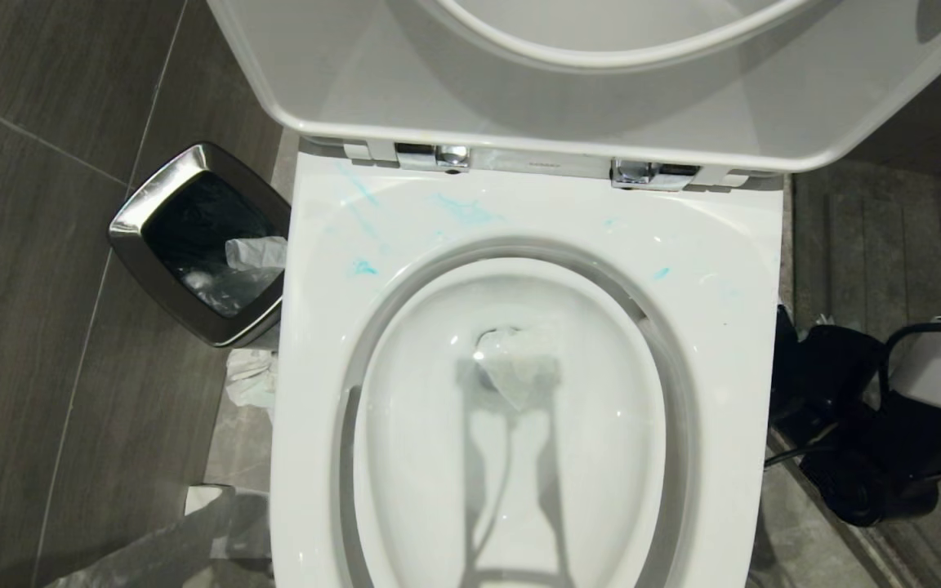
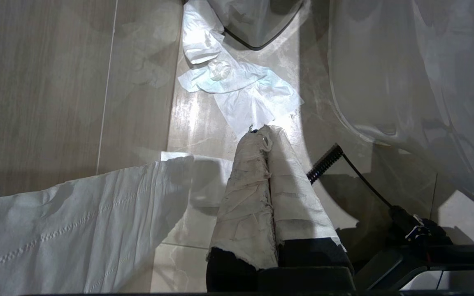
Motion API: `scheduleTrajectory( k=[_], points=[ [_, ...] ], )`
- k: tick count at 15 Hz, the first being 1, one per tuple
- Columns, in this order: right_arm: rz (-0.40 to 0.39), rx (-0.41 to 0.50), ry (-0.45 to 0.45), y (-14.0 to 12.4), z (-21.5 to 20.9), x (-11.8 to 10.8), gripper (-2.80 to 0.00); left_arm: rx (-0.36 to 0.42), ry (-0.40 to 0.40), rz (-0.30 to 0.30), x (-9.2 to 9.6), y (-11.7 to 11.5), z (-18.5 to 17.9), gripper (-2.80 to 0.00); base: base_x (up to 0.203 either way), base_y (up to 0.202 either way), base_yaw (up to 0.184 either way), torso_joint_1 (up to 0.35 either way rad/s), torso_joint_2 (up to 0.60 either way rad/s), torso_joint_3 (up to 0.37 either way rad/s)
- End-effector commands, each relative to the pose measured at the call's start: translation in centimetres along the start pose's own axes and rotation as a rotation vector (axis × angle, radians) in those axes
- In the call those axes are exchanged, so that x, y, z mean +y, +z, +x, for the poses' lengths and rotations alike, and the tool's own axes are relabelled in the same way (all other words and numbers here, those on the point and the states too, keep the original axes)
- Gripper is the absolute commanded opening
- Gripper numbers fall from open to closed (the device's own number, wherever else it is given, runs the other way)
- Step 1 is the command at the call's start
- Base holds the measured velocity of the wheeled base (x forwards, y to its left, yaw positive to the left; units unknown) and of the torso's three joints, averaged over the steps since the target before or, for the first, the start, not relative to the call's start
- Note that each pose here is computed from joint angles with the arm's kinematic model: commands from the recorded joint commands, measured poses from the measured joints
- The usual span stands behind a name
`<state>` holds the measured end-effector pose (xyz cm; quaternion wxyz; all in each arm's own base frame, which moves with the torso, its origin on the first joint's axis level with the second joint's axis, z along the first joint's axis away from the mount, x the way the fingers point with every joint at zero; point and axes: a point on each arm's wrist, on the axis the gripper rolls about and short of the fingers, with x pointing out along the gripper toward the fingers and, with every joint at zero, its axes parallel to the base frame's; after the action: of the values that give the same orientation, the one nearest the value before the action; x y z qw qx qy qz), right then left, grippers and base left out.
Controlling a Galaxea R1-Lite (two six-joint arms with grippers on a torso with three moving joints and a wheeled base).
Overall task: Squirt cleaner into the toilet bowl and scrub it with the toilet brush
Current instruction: Pour in the cleaning agent
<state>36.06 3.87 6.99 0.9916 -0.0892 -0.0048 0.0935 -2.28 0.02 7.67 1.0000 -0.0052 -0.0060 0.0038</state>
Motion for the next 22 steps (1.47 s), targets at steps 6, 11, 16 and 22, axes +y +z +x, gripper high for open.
scheduleTrajectory(
  k=[6, 11, 16, 22],
  points=[
    [0.019, -0.035, -0.035, 0.0, 1.1, -0.9, 0.0, 0.007, 0.0, 0.0, 0.0, -0.2, 0.1, -2.8, 0.0, 0.0, 0.0, 0.0, 0.0, 0.0],
    [0.019, -0.072, -0.066, -0.1, 2.9, -1.3, 0.0, 0.007, 0.006, 0.0, 0.0, -0.2, 0.1, -2.8, 0.0, 0.0, 0.0, 0.0, 0.0, 0.0],
    [0.015, -0.116, -0.071, 0.6, 3.7, -1.6, 0.0, 0.007, 0.005, 0.0, 0.0, -0.2, 0.1, -2.8, 0.0, 0.0, 0.0, 0.0, 0.0, 0.0],
    [0.006, -0.156, -0.08, 0.0, 5.8, -1.7, 0.0, 0.007, 0.006, 0.0, 0.0, -0.2, 0.1, -2.8, 0.0, 0.0, 0.0, 0.0, 0.0, 0.0]
  ],
)
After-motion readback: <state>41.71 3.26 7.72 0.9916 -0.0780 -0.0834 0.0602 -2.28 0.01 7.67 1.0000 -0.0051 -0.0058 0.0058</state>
